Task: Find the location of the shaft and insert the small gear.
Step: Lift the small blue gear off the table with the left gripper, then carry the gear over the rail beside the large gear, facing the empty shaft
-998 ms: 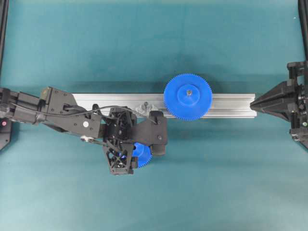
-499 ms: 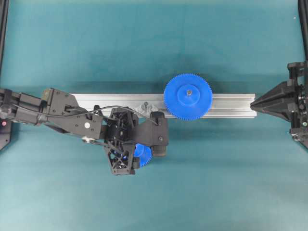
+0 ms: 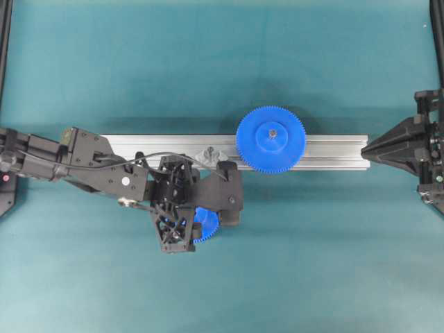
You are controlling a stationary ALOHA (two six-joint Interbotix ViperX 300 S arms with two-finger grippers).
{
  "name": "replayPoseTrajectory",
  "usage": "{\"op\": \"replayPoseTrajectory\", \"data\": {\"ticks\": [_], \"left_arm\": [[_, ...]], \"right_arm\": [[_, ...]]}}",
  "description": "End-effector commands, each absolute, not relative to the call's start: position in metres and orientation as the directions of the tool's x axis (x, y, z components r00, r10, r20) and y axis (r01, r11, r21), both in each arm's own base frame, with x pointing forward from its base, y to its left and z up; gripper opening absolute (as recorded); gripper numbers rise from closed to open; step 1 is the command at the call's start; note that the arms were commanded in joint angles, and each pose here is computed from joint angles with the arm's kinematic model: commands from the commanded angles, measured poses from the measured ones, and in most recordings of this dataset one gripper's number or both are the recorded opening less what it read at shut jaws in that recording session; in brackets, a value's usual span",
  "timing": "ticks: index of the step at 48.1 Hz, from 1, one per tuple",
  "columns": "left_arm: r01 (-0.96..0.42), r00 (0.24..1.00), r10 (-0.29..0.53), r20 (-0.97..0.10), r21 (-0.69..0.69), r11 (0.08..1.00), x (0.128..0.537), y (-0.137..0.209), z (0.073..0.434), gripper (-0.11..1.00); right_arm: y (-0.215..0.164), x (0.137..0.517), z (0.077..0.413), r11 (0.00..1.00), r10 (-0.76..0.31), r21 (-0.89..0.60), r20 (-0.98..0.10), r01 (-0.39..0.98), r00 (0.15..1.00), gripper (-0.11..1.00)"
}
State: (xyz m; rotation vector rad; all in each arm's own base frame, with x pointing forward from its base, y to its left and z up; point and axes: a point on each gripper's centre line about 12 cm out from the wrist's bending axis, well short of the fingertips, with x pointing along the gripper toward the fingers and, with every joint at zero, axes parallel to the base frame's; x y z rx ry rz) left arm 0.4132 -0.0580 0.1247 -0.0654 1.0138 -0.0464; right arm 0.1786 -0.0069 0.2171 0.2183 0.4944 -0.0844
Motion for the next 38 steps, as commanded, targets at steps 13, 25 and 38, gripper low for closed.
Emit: {"op": "replayPoseTrajectory", "data": {"ticks": [13,25,38], "left_arm": [[0.012,0.566,-0.071,-0.821,-0.078,0.997,0.417,-0.056,0.146,0.65],[0.024,0.554,-0.067,-0.830,-0.064,0.998,0.416,-0.055,0.167,0.65],[0.101,0.639,-0.058,-0.767,0.010,0.995,0.414,-0.042,0.220,0.65]], "right_arm": [[-0.007,0.179,0.219,0.971,-0.029,0.195,-0.470,0.136,0.882,0.16],[-0.007,0.178,0.218,0.971,-0.030,0.194,-0.471,0.137,0.882,0.16],[-0.007,0.176,0.220,0.969,-0.030,0.207,-0.457,0.139,0.889,0.16]]}}
